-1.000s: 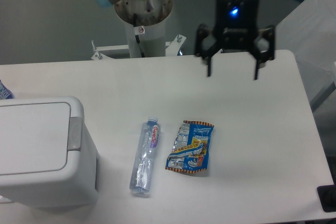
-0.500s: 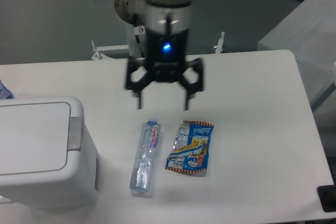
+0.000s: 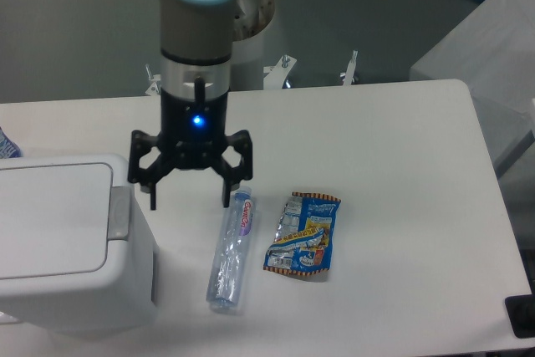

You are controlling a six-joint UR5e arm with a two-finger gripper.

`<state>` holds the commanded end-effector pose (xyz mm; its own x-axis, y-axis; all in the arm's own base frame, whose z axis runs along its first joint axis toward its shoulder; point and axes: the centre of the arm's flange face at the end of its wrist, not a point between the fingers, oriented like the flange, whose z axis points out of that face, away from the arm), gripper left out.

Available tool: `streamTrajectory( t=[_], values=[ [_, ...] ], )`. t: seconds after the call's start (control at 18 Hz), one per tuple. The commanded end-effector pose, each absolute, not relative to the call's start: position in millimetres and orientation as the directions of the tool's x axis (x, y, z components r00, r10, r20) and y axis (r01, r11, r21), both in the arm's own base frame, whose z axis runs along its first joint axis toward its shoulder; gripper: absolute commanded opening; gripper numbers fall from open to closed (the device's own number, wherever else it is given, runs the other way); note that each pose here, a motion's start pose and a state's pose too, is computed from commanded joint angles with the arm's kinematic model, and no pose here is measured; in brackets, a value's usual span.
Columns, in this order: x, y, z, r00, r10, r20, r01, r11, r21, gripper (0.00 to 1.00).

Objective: Open the trash can
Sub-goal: 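Lower the open gripper beside the trash can lid edge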

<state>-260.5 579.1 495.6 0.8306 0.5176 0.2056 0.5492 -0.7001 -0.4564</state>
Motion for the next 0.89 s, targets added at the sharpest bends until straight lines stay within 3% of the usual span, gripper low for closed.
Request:
streamTrajectory(
  t=[0.89],
  values=[
    [-270.6, 590.3, 502.9, 0.832, 0.516, 0.203, 0.544, -0.692, -0.474, 1.00]
  ],
)
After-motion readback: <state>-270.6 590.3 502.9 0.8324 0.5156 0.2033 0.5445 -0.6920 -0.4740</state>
